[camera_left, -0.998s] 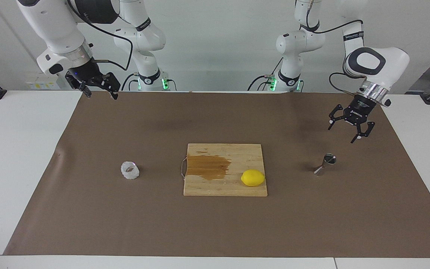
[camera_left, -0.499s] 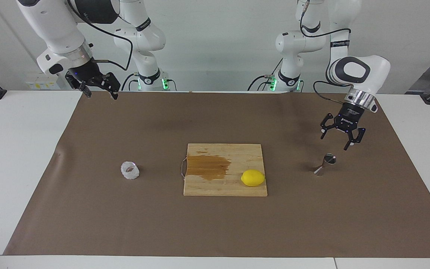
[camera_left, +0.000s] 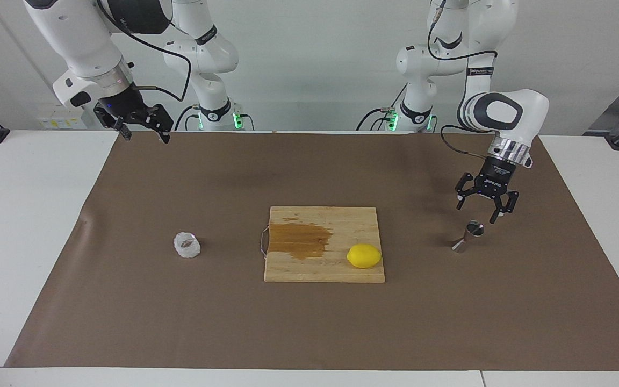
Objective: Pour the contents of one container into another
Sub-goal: 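Close the left gripper around the small dark cup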
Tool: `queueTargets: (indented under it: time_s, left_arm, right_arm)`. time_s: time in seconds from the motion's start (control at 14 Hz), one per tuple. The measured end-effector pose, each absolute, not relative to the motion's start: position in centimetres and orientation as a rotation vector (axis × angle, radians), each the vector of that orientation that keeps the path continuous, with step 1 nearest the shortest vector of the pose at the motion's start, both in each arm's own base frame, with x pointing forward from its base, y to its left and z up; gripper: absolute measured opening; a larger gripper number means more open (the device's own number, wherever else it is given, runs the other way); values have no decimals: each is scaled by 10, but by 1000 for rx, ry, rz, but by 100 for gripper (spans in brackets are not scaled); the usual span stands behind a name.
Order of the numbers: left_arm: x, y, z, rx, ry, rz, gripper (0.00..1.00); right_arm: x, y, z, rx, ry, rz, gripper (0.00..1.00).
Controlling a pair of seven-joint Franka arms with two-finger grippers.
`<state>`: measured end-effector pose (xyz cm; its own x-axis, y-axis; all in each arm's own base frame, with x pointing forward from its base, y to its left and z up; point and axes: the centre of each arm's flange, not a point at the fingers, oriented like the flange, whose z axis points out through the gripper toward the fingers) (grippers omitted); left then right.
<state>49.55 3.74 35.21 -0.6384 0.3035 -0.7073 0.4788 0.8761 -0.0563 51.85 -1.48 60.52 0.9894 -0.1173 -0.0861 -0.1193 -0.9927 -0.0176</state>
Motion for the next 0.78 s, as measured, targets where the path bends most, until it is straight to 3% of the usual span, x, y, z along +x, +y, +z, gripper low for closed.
queueTargets:
  time_s: [0.78]
  left_arm:
    - [526,21,347,540,2299,-297,100]
  right_arm:
    - [518,-15,605,-3111,185,133,100]
